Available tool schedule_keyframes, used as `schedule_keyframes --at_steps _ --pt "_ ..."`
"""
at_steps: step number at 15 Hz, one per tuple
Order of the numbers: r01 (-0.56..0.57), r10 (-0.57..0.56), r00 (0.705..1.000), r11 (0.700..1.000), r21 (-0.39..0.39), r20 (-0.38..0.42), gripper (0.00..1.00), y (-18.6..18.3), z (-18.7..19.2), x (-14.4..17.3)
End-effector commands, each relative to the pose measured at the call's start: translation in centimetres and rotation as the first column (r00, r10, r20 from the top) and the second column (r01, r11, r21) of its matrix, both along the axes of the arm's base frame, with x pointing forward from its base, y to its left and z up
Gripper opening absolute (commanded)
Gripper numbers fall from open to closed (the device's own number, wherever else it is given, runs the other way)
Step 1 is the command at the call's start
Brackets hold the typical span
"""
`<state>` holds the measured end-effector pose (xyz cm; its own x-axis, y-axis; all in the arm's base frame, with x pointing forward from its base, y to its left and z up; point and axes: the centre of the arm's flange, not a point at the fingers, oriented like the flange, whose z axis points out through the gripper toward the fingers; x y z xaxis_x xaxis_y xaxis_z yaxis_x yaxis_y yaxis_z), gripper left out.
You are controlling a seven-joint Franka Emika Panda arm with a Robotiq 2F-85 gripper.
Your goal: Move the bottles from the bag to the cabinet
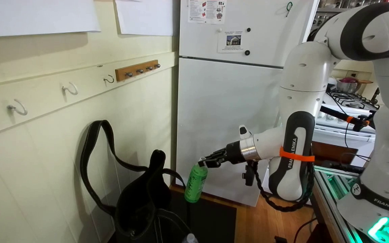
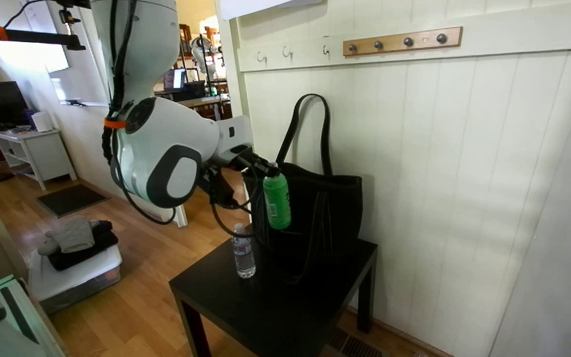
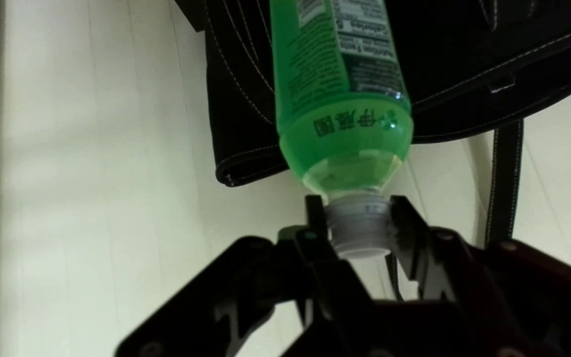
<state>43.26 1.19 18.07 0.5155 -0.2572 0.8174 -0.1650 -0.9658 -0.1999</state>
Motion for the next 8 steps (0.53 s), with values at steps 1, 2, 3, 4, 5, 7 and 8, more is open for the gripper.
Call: schedule_keyframes --at_steps 1,2,3,4,5,7,8 --pt "0.091 -0.09 0.996 0.992 0.087 -0.014 0.12 -1.5 -3.5 -1.2" --pt "0.118 -0.115 0.993 0.988 0.103 -0.031 0.12 -2.0 -4.1 -1.2" --pt "0.14 -0.135 0.99 0.983 0.115 -0.047 0.12 -2.4 -4.5 -1.3" --pt "0.157 -0.15 0.987 0.98 0.126 -0.061 0.12 -2.9 -5.1 -1.2" --pt "0.176 -0.166 0.983 0.975 0.135 -0.083 0.12 -3.4 -5.9 -1.2" --pt "0.194 -0.177 0.977 0.97 0.146 -0.121 0.12 -4.2 -7.2 -0.9" --pt "0.198 -0.178 0.974 0.969 0.146 -0.14 0.12 -4.5 -7.7 -0.6"
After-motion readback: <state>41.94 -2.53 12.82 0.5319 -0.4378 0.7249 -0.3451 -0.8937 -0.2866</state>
